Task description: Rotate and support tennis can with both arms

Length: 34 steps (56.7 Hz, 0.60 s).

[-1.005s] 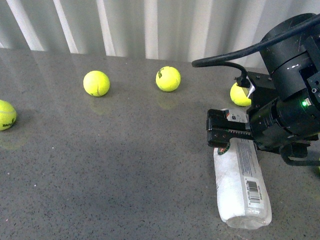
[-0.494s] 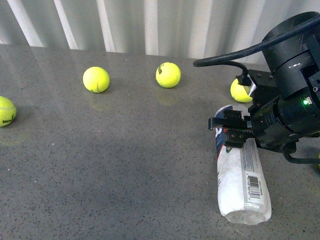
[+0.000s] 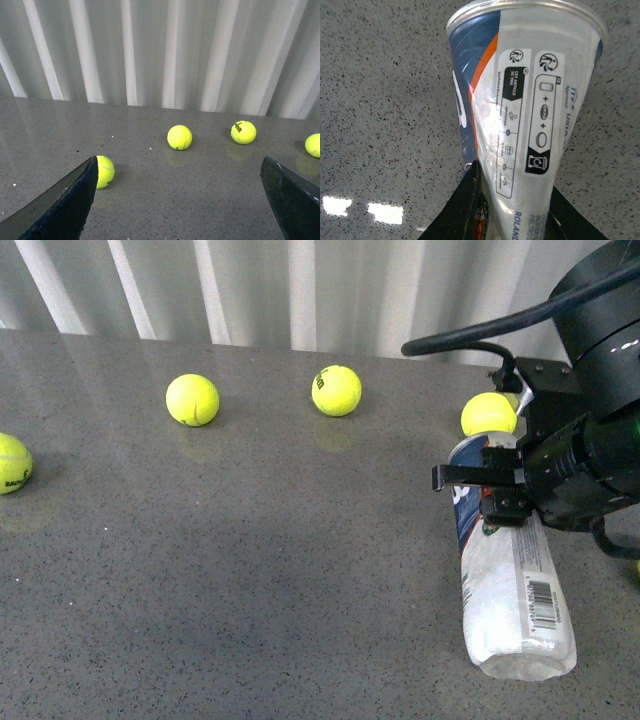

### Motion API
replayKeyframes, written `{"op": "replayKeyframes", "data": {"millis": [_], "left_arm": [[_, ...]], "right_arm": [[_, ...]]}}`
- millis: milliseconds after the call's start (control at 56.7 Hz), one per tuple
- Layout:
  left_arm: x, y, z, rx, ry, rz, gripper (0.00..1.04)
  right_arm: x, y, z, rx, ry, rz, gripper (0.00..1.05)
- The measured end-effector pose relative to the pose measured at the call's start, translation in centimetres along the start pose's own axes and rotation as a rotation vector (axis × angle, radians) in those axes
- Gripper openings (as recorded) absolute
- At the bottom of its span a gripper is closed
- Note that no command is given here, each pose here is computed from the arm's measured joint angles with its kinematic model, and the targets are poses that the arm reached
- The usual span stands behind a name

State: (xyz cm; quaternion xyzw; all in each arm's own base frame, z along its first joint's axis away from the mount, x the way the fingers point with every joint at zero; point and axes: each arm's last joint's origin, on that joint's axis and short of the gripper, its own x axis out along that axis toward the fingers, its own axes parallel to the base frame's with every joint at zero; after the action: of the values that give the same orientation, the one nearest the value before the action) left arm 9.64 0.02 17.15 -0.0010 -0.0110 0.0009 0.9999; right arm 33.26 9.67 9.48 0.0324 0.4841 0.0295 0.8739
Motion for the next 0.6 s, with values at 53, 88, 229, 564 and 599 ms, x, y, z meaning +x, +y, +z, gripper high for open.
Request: {"op": "replayKeyframes", "data": {"millis": [53, 88, 229, 564, 599], "left_arm": [[0.0, 0.0, 0.0, 0.000, 0.000, 0.000, 0.98], [0.0, 0.0, 0.0, 0.000, 0.000, 0.000, 0.98], [0.0, 0.0, 0.0, 0.000, 0.000, 0.000, 0.98], [0.0, 0.0, 0.0, 0.000, 0.000, 0.000, 0.98], [0.0, 0.0, 0.0, 0.000, 0.000, 0.000, 0.98]], "right_arm": [[-0.8, 0.1, 0.3, -0.027, -0.030, -0.020, 0.17], [-1.2, 0.1, 0.4, -0.036, -0.042, -0.026, 0.16], [-3.7, 0.4, 0.6, -0.153, -0.154, -0.101, 0.12], [-8.4, 1.8, -1.1, -0.717, -0.549, -0.235, 0.11], [-8.8, 2.1, -1.7, -0.856, -0.611, -0.247, 0.11]]}}
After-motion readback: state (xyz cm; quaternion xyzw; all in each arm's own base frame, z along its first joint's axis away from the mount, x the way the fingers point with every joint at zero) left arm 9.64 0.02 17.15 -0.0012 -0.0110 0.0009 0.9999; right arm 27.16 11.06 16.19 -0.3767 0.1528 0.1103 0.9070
